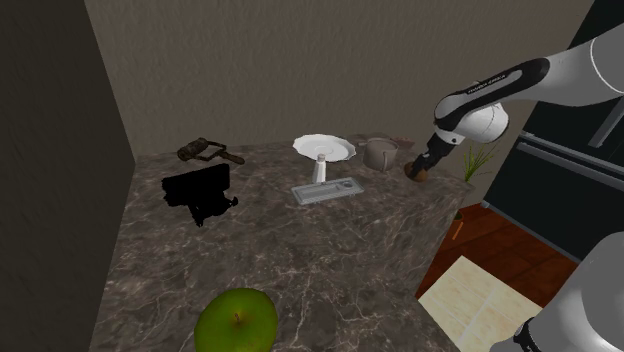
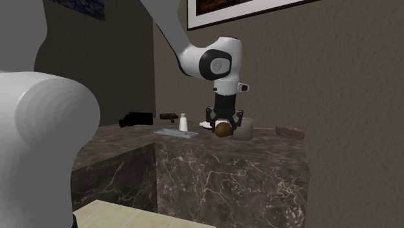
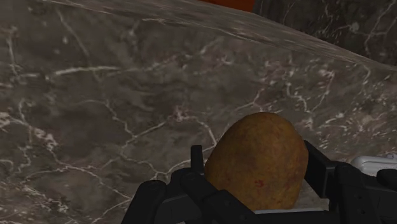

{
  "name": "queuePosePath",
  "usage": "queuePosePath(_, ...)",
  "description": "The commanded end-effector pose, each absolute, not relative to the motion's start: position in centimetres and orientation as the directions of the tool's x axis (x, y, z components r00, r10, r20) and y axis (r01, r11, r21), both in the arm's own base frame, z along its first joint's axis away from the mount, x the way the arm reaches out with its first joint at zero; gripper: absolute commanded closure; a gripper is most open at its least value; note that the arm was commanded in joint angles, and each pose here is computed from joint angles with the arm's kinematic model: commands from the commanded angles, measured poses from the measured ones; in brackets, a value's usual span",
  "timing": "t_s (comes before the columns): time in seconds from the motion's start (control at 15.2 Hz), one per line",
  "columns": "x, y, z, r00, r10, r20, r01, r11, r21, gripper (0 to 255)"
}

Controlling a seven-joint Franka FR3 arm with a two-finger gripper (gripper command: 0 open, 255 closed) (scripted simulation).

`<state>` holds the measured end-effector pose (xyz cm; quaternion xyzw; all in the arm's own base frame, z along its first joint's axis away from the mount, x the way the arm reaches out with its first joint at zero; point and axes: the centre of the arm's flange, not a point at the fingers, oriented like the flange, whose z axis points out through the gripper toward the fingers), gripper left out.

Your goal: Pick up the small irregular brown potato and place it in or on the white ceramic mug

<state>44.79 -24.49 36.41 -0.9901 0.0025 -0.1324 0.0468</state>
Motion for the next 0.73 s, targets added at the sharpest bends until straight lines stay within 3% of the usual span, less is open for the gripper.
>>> queuePosePath(0.0,44.8,-24.5,37.4,0.965,-0.017,0.261,0.007,-0.996,-0.093,255)
queuePosePath(0.66,44.8,-24.5,42.7,0.965,-0.017,0.261,0.007,-0.996,-0.093,255)
